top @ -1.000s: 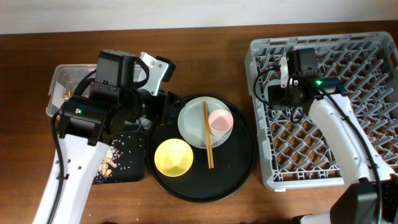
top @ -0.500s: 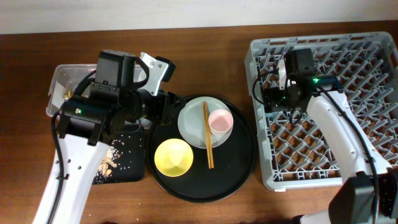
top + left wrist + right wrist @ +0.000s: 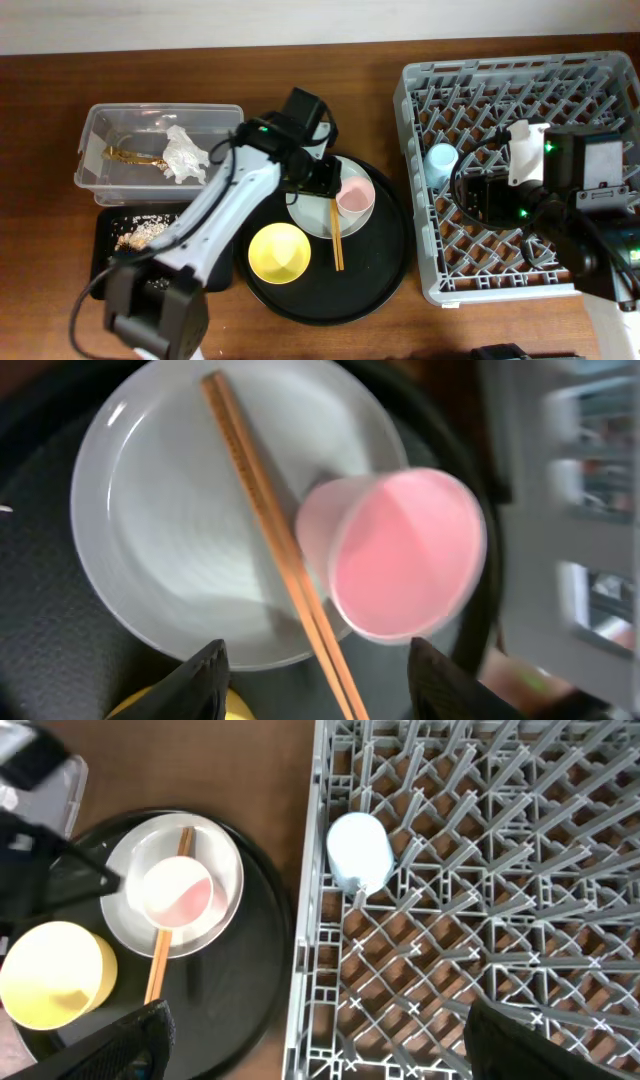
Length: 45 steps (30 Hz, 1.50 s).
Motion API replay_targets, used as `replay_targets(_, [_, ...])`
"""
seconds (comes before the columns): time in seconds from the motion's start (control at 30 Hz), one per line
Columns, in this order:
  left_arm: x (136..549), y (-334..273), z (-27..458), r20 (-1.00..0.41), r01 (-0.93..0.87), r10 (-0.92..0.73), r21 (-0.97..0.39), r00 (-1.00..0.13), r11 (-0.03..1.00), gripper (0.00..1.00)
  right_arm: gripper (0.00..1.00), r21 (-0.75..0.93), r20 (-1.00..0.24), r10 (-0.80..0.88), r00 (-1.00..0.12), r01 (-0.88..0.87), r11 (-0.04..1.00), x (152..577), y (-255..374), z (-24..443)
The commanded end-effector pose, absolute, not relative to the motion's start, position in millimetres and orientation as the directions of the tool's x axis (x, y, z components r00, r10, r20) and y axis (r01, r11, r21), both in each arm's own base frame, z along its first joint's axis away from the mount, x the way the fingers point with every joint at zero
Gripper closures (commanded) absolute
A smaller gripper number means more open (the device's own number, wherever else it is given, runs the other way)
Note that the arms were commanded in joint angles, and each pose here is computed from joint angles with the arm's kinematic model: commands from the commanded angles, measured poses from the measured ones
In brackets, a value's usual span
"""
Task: Sort waste into correct bins and load items into the dishwasher rack
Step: 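Grasp the pink cup with the left gripper and lift it, then hand the pink cup from the left gripper to the right gripper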
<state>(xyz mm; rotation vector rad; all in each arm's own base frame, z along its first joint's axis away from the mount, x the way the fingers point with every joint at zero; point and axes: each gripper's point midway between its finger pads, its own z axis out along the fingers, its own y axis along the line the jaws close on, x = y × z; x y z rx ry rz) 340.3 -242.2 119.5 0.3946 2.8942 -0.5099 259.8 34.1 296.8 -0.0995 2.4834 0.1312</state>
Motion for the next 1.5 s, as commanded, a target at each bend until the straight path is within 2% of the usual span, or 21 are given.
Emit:
replay_targets(0.0, [339.9,-253.7,83.9,-0.167,0.266,0.227,-0.263,-0.959,0.928,0.43,0.07,0.080,-0.590,-0.028,-0.807,-0.094,0.992,265.4,34.4,292.6])
replay_targets(0.1, [336.5,-265.0,64.9,-0.145,0.286,0.255,-0.255,-0.956,0.924,0.43,0.07,0.081,-0.543,-0.031,-0.839,-0.089,0.993,268.1,34.6,280.5])
replay_targets(0.13, [336.8,-265.4,63.5,-0.144,0.285,0.256,-0.255,-0.956,0.924,0.49,0.07,0.081,-0.532,-0.032,-0.846,-0.088,0.993,268.5,34.7,277.8])
replay_targets(0.17, [337.6,-265.9,63.3,-0.147,0.286,0.255,-0.256,-0.956,0.923,0.58,0.07,0.081,-0.523,-0.032,-0.852,-0.087,0.993,269.6,34.7,275.4])
replay_targets(0.2, [339.0,-266.8,63.6,-0.154,0.288,0.255,-0.257,-0.955,0.922,0.76,0.07,0.081,-0.518,-0.032,-0.855,-0.087,0.993,270.5,34.8,273.8])
replay_targets(0.23, [340.8,-267.6,64.1,-0.161,0.289,0.254,-0.259,-0.954,0.922,0.85,0.06,0.081,-0.516,-0.033,-0.856,-0.087,0.993,270.9,34.8,273.2])
replay_targets(0.27, [341.7,-267.7,64.2,-0.165,0.289,0.253,-0.258,-0.953,0.922,0.88,0.05,0.081,-0.516,-0.033,-0.856,-0.087,0.993,270.9,34.8,273.2])
replay_targets(0.3, [342.2,-267.1,64.3,-0.167,0.289,0.252,-0.254,-0.953,0.923,1.00,0.05,0.081,-0.516,-0.033,-0.856,-0.087,0.993,270.9,34.9,273.2])
replay_targets(0.4, [349.9,-268.5,76.2,-0.190,0.286,0.240,-0.274,-0.952,0.918,1.00,0.05,0.088,-0.534,-0.032,-0.845,-0.093,0.992,271.4,36.4,278.0])
replay_targets(0.5, [357.3,-276.6,125.9,-0.233,0.319,0.240,-0.404,-0.942,0.857,1.00,0.05,0.147,-0.580,-0.030,-0.814,-0.140,0.979,270.9,49.0,299.6])
replay_targets(0.57, [355.6,-283.6,200.1,-0.317,0.393,0.246,-0.589,-0.916,0.706,1.00,0.05,0.240,-0.629,-0.032,-0.777,-0.234,0.942,267.4,71.2,326.7])
replay_targets(0.63, [341.9,-279.6,274.0,-0.410,0.472,0.235,-0.761,-0.881,0.444,1.00,0.00,0.347,-0.651,-0.039,-0.759,-0.343,0.873,259.1,97.2,344.2])
replay_targets(0.67, [333.8,-267.7,311.0,-0.459,0.505,0.214,-0.815,-0.862,0.286,1.00,0.01,0.398,-0.676,-0.089,-0.732,-0.464,0.791,250.2,117.6,353.7])
replay_targets(0.77, [328.3,-237.4,355.8,-0.542,0.557,0.155,-0.827,-0.826,0.076,1.00,0.02,0.471,-0.763,-0.155,-0.628,-0.703,0.532,229.5,157.7,383.0])
replay_targets(0.8, [323.8,-231.7,367.8,-0.573,0.578,0.143,-0.816,-0.807,-0.006,1.00,0.01,0.481,-0.780,-0.150,-0.607,-0.736,0.476,228.9,164.0,390.0])
replay_targets(0.87, [314.2,-230.1,381.8,-0.603,0.593,0.139,-0.798,-0.786,-0.108,1.00,0.01,0.487,-0.786,-0.145,-0.601,-0.746,0.455,237.1,167.0,390.5])
replay_targets(1.07, [301.7,-249.2,379.1,-0.629,0.615,0.182,-0.778,-0.756,-0.132,1.00,0.01,0.511,-0.799,-0.129,-0.587,-0.777,0.368,265.7,177.5,389.0])
replay_targets(1.17, [303.8,-258.5,366.6,-0.628,0.631,0.208,-0.774,-0.750,-0.061,1.00,0.01,0.539,-0.804,-0.112,-0.584,-0.796,0.277,265.3,184.2,395.6])
replay_targets(1.23, [299.3,-264.8,365.5,-0.629,0.632,0.223,-0.772,-0.745,-0.066,1.00,0.01,0.543,-0.805,-0.109,-0.583,-0.799,0.258,266.2,185.4,396.5])
replay_targets(1.3, [298.6,-268.8,362.9,-0.633,0.640,0.233,-0.766,-0.738,-0.054,1.00,0.11,0.545,-0.805,-0.109,-0.584,-0.798,0.257,265.9,185.5,396.5])
replay_targets(1.47, [301.4,-269.6,360.4,-0.641,0.652,0.233,-0.757,-0.731,-0.035,1.00,0.15,0.564,-0.797,-0.113,-0.593,-0.799,0.210,257.1,191.3,399.5])
